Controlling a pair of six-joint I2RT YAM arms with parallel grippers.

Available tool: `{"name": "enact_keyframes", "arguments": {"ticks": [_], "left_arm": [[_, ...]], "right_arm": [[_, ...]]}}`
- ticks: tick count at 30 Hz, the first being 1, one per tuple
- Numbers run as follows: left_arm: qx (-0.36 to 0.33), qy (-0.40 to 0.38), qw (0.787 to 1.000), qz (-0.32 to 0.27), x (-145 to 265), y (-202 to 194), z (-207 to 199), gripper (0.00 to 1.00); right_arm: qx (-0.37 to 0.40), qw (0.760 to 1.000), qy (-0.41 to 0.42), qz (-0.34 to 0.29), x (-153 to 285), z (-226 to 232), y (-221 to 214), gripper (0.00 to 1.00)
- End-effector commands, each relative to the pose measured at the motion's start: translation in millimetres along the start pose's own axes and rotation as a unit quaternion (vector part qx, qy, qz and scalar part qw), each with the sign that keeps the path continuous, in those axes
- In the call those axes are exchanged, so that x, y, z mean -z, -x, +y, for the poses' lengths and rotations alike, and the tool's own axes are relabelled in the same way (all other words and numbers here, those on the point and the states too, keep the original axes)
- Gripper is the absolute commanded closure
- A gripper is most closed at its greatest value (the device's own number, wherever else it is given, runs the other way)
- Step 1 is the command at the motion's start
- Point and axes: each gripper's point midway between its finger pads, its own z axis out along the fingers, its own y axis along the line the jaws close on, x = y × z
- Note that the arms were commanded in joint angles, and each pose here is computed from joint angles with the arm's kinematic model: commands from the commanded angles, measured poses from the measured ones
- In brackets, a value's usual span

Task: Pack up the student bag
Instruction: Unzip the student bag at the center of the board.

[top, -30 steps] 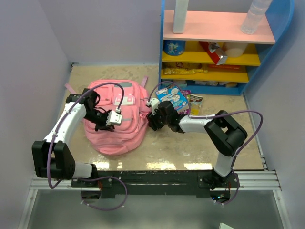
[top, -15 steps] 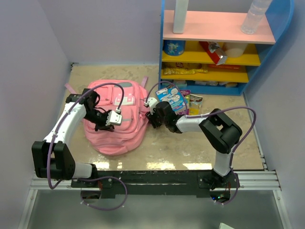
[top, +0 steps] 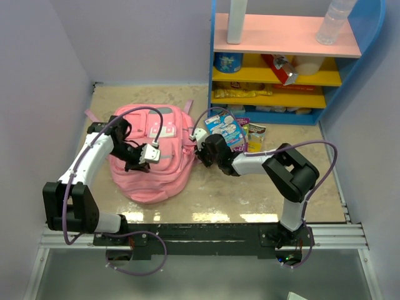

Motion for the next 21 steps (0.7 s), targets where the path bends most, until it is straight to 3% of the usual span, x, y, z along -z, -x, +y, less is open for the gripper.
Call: {"name": "enact_keyframes", "arguments": {"ticks": [1,6,14,21], "left_arm": [[0.010,0.005,1.000,-0.023,5,11,4,1.00],[0.021,0.012,0.999,-0.036,8,19,10,1.00],[0.003,0.031,0.993,-0.113,15,54,23,1.00],[0.000,0.066,0.991,-0.118,25,60,37,1.00]], "right_arm": [[-0.012,0.998,-0.007,-0.058,18,-3,37,1.00],[-0.024,0.998,0.000,-0.054,25,5,41,1.00],[-0.057,0.998,0.022,-0.020,39,39,18,1.00],[-0.070,0.997,0.041,-0.005,60,66,5,1.00]]}}
